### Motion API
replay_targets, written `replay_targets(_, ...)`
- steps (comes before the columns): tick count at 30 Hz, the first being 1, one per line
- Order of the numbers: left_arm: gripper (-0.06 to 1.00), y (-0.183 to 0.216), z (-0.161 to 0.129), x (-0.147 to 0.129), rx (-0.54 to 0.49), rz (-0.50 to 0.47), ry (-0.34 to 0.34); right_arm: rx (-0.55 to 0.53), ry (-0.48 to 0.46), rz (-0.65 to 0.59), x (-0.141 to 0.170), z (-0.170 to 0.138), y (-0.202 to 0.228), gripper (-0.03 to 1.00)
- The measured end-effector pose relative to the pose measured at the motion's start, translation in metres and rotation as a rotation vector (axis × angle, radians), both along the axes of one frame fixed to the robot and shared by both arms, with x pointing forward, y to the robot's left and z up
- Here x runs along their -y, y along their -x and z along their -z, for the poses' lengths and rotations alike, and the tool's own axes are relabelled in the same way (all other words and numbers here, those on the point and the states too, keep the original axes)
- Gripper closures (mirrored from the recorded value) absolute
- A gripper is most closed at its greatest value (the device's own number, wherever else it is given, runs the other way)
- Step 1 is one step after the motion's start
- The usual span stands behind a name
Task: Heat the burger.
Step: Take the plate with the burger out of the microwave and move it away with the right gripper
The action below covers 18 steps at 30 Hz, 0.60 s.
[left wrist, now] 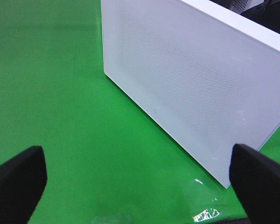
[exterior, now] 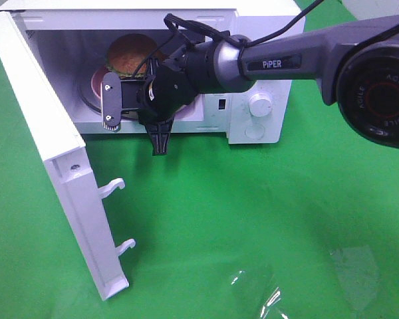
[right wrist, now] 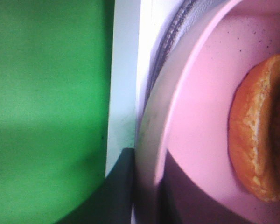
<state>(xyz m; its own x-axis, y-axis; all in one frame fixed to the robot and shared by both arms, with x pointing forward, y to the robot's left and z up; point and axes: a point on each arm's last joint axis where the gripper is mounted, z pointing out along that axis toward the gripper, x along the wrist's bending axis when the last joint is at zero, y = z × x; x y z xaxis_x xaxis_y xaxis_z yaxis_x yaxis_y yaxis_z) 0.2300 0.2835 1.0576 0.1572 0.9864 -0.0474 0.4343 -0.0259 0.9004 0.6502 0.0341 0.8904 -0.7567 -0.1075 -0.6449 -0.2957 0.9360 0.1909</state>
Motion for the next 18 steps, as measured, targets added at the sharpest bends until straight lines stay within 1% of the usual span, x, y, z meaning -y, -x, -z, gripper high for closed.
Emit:
replay_targets(7,-0.04,0.0,0.0,0.0,0.0,0.0,0.0,-0.001,0.008,-0.003,0.0,-0.002,0.001,0.86)
replay_targets(9,-0.04,0.0,0.0,0.0,0.0,0.0,0.0,-0.002,0.032,-0.004,0.003,-0.009,0.001,0.86)
replay_targets(18,-0.04,0.0,0.0,0.0,0.0,0.0,0.0,-0.017,0.06,-0.01,0.008,-0.019,0.006,0.86)
